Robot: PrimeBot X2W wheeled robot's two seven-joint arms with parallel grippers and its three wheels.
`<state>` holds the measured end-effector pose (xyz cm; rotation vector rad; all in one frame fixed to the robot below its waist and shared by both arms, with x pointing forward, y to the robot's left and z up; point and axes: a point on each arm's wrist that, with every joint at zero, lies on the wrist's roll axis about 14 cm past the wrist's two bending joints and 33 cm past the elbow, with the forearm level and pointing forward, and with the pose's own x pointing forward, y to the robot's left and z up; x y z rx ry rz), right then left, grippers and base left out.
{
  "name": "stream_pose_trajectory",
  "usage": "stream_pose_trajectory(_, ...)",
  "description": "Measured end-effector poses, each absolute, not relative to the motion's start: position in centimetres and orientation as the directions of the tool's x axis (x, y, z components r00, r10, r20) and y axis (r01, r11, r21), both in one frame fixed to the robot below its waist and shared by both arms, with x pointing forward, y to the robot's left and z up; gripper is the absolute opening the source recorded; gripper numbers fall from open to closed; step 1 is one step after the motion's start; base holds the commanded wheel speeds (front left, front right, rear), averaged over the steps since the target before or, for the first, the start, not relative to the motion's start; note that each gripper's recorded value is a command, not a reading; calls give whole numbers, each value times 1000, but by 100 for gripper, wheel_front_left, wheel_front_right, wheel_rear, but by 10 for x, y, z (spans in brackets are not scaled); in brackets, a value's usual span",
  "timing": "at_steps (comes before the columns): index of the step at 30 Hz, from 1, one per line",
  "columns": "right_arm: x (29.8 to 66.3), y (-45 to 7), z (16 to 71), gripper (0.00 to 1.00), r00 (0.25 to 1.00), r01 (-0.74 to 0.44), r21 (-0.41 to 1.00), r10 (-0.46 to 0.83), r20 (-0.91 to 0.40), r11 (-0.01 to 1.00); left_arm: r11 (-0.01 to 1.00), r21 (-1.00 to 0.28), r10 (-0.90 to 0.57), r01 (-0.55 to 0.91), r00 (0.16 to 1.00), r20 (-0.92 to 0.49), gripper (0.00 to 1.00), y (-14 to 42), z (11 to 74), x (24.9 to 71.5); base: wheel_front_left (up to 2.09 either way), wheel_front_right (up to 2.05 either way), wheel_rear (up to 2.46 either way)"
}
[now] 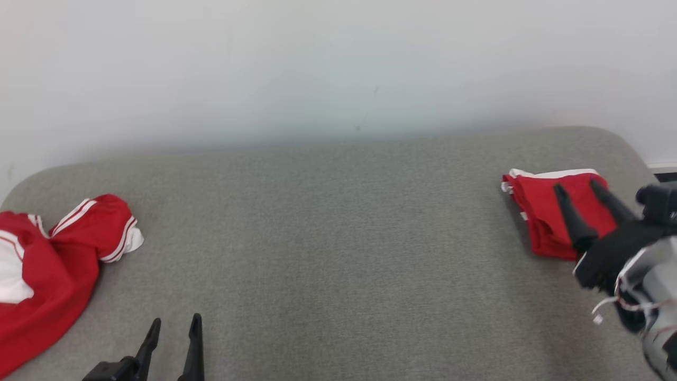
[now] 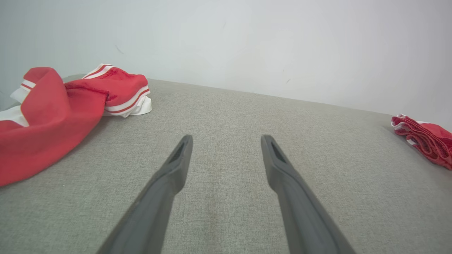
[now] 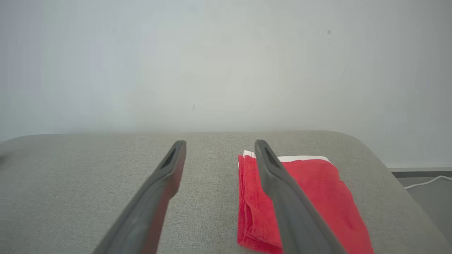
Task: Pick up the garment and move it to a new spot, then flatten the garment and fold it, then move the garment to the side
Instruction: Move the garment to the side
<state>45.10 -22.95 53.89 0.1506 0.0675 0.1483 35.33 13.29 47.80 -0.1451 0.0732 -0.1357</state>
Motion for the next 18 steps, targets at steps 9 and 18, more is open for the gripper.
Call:
stream_pose_trajectory(9,393,-230,507,100,990,-94,192,112,-82,977,977,-146,-161,155,987,-29,100,126,487,348,0,0,0)
stream_pose_trajectory(18,357,-247,496,100,995,-13,157,28,-92,988,976,-139,-170,169,985,5,100,122,498,349,0,0,0)
